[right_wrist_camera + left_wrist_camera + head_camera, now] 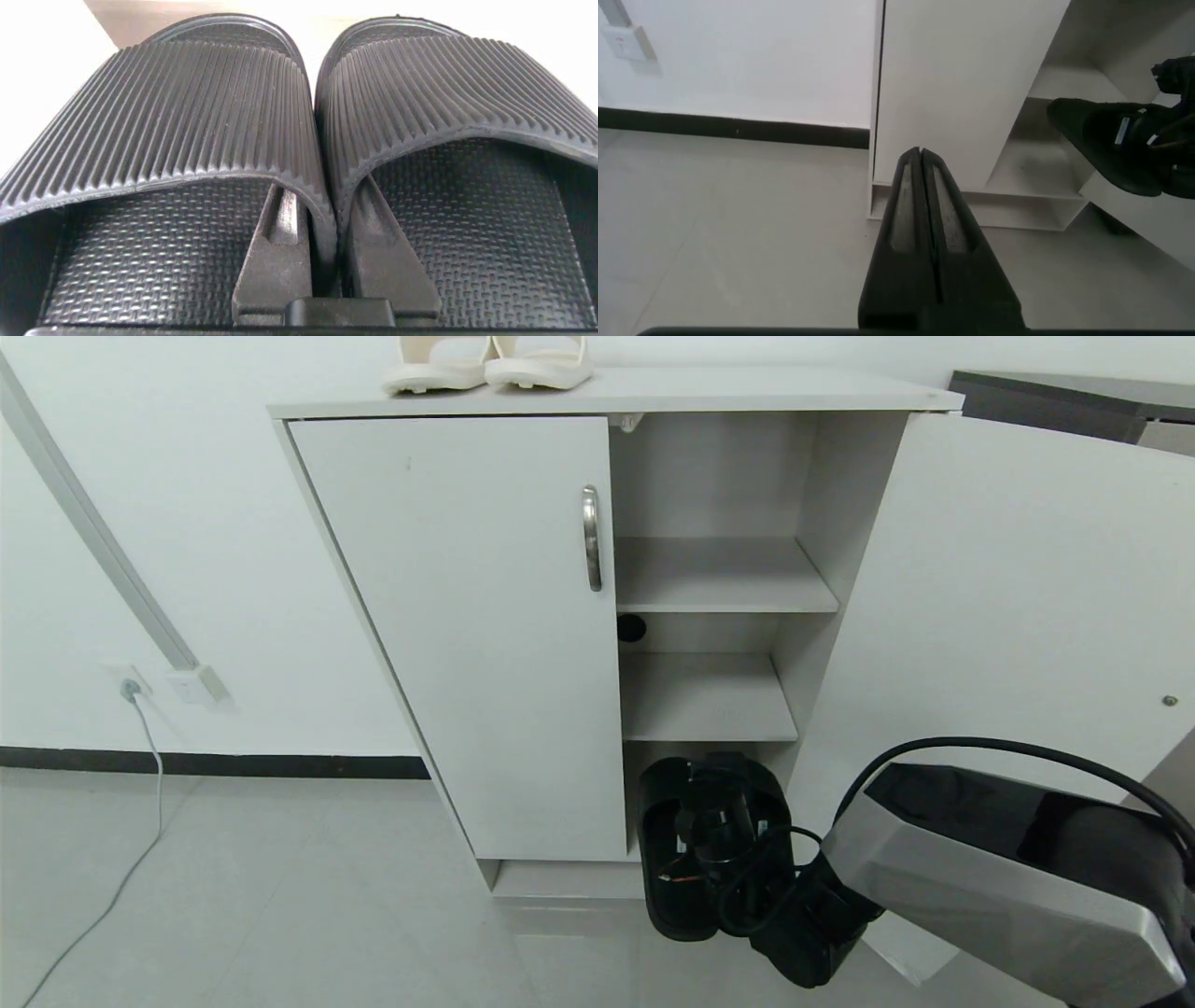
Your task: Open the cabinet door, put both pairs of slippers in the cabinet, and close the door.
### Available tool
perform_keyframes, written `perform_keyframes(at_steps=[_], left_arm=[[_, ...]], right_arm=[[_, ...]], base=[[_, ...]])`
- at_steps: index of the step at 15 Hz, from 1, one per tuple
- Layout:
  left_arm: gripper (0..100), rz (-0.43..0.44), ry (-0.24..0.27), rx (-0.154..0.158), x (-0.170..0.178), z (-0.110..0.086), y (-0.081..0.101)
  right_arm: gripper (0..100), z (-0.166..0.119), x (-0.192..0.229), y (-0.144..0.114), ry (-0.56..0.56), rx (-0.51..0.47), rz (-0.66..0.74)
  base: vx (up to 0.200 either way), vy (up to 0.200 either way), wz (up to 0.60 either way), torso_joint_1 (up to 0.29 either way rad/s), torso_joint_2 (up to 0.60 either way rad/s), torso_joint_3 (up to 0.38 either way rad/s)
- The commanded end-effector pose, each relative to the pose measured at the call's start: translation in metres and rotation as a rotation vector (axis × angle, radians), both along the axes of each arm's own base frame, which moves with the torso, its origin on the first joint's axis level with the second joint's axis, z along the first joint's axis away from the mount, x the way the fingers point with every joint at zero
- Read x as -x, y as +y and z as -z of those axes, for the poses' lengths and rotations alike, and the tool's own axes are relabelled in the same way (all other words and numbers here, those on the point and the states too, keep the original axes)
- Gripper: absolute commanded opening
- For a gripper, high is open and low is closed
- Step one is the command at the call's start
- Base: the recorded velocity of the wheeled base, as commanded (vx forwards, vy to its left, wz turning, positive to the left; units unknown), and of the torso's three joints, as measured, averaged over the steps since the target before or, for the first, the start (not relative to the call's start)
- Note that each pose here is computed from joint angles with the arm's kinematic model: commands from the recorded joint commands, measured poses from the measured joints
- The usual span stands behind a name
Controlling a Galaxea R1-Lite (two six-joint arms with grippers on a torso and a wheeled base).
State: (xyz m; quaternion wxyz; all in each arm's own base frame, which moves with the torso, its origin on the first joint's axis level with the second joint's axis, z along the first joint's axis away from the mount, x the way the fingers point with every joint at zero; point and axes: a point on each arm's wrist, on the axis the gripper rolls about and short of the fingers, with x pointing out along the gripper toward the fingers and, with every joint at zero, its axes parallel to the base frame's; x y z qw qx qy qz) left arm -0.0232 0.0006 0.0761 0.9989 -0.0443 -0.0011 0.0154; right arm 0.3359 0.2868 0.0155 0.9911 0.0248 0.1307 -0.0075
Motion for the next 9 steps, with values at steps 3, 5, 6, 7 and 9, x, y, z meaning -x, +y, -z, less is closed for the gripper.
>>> perform_keyframes(at_steps=[3, 5, 6, 7, 9], left_arm=[[0, -0.001, 0.001, -0.001, 0.0, 0.0, 0.0], [0, -0.003, 0.001, 0.0, 0.0, 0.0, 0.0], [0, -0.003, 0.001, 0.0, 0.0, 0.0, 0.0], [0, -0.003, 0.001, 0.0, 0.0, 0.0, 0.0], [0, -0.003, 0.001, 0.0, 0.0, 0.0, 0.0]], right_arm=[[0, -0.007, -0.007, -0.005, -0.063, 0.018, 0.004], [0, -0.01, -0.018, -0.008, -0.142, 0.03, 0.009], [0, -0.009, -0.021, -0.009, -0.157, 0.024, 0.007], [0, -0.01, -0.024, -0.01, -0.168, 0.025, 0.013], [0, -0.011, -0.025, -0.01, -0.175, 0.022, 0.011]], base=[[0.0, 0.0, 0.0, 0.002, 0.0, -0.059], [0.0, 0.0, 0.0, 0.0, 0.0, 0.0], [0.0, 0.0, 0.0, 0.0, 0.0, 0.0], [0.0, 0.0, 0.0, 0.0, 0.0, 0.0], [0.0, 0.0, 0.0, 0.0, 0.0, 0.0]])
